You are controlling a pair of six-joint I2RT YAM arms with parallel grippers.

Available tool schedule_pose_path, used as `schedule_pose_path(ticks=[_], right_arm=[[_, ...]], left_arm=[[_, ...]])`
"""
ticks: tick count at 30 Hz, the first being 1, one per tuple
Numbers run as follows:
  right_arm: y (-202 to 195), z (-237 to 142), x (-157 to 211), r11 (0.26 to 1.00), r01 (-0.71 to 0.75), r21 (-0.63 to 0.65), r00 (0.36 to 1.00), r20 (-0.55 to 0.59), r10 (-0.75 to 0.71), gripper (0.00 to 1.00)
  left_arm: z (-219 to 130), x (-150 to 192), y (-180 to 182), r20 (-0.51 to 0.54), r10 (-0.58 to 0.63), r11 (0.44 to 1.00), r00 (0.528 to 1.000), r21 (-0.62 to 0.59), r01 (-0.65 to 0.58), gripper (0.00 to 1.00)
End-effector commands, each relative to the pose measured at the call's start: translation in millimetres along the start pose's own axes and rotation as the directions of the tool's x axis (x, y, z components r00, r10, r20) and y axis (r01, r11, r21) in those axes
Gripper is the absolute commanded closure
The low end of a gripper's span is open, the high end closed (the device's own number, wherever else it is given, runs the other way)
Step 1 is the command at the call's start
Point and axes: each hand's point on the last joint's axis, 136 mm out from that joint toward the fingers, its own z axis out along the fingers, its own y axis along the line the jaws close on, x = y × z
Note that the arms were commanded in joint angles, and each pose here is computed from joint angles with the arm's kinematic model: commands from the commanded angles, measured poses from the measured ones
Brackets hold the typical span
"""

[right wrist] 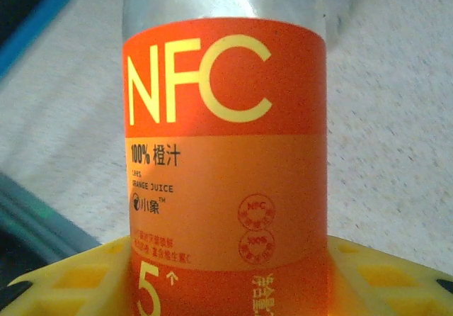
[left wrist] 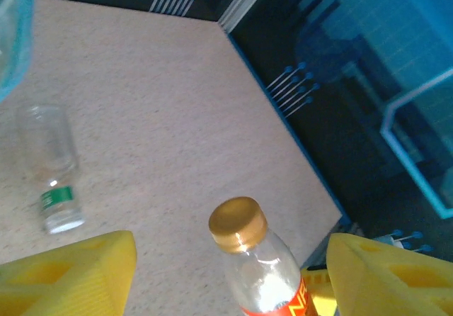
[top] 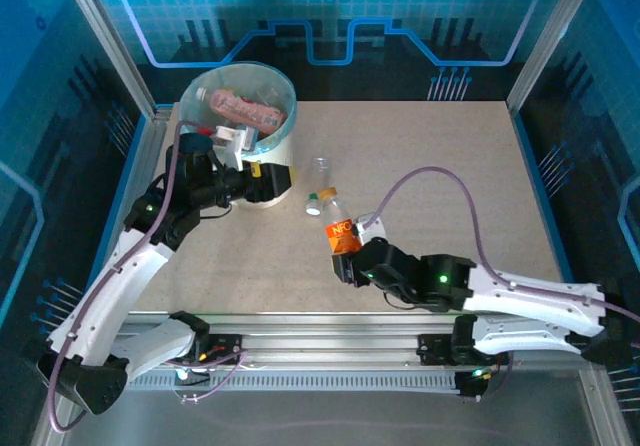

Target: Put the plastic bottles in the bin

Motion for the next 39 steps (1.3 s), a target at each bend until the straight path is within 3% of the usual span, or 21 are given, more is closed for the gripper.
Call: schedule_pose_path(ticks=[1, 6, 14, 22, 33, 37, 39], right_arm=[[24, -16, -25, 0.989, 0.051, -0.141, 0.991, 0.128, -0.032, 0.53], [46, -35, -42, 0.958, 0.092, -0.271, 0.979, 0.202, -0.037, 0.55], [71, -36, -48, 0.933, 0.126, -0.338, 0.980, 0.189, -0.064, 0.55], [75, -38, -52, 0.931, 0.137, -0.339, 0.975, 0.211, -0.066, 0.55], [54, -50, -60, 0.952, 0.120, -0.282, 0.965, 0.258, -0.045, 0.54], [58, -51, -63, 0.947, 0.135, -0.290, 0.963, 0.265, -0.056, 0.54], [61, -50, -63, 0.945, 0.146, -0.292, 0.962, 0.264, -0.068, 0.53]], left_arm=[[0, -10, -28, -0.005, -0.034, 0.992, 0.999, 0.124, 0.035, 0.27], [7, -7, -30, -0.038, -0.066, 0.985, 0.997, 0.154, 0.071, 0.27], [12, 16, -73, -0.134, 0.017, 0.938, 0.991, 0.345, 0.030, 0.27], [17, 28, -63, -0.174, 0.017, 0.956, 0.985, 0.292, 0.035, 0.30], [10, 29, -70, -0.168, 0.066, 0.946, 0.984, 0.324, -0.008, 0.27], [8, 29, -76, -0.179, 0.071, 0.936, 0.981, 0.353, -0.003, 0.34], [8, 28, -77, -0.177, 0.068, 0.933, 0.982, 0.361, 0.000, 0.43]])
